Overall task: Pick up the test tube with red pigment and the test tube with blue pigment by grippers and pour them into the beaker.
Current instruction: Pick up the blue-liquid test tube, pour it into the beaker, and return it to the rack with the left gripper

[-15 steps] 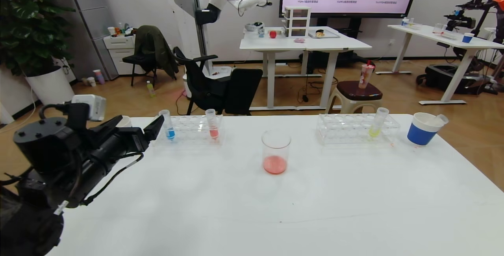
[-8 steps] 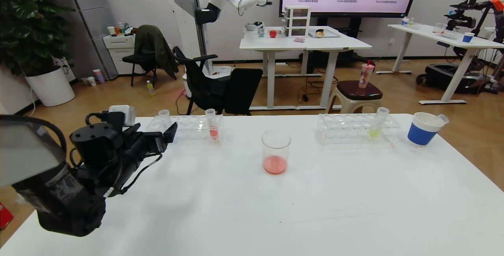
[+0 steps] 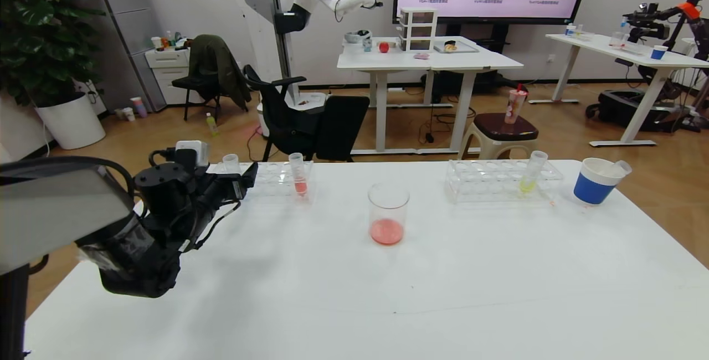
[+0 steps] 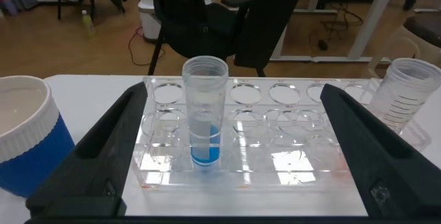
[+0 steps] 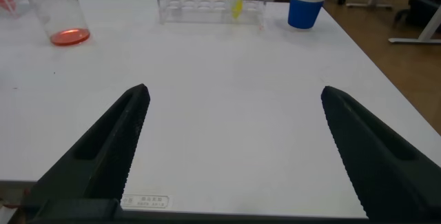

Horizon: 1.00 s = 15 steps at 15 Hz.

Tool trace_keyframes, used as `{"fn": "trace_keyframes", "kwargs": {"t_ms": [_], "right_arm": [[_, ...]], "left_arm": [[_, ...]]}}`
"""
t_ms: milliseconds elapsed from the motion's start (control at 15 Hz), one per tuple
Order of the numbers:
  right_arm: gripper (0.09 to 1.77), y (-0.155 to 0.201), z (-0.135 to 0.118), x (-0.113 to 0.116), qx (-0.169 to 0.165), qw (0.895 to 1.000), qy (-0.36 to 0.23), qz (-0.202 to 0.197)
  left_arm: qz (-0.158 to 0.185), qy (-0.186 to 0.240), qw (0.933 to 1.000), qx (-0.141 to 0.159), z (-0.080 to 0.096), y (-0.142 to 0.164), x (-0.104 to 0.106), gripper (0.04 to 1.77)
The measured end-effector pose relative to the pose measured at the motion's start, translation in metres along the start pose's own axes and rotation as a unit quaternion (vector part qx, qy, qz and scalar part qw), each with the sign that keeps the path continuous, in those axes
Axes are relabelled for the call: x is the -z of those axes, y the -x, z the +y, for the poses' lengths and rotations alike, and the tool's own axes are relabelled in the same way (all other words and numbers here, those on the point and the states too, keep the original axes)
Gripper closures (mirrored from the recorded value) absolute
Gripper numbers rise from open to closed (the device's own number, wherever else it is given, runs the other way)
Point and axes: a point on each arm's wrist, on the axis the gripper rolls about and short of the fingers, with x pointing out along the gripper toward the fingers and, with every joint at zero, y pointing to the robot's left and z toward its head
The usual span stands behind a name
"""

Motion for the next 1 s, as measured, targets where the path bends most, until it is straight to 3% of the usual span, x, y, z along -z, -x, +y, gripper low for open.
{"fn": "trace_keyframes", "kwargs": {"t_ms": [533,1000], "right_arm": [[0.12,0.000,0.000,0.000,0.000,1.000,0.000,0.000],[0.12,0.000,0.000,0.000,0.000,1.000,0.000,0.000]], "left_arm": [[-0.008,-0.003,0.9999,-0.013,0.007,-0.024,0.015,0.06],[-0.016,-0.003,0.9998,-0.013,0.007,-0.031,0.016,0.06]]}}
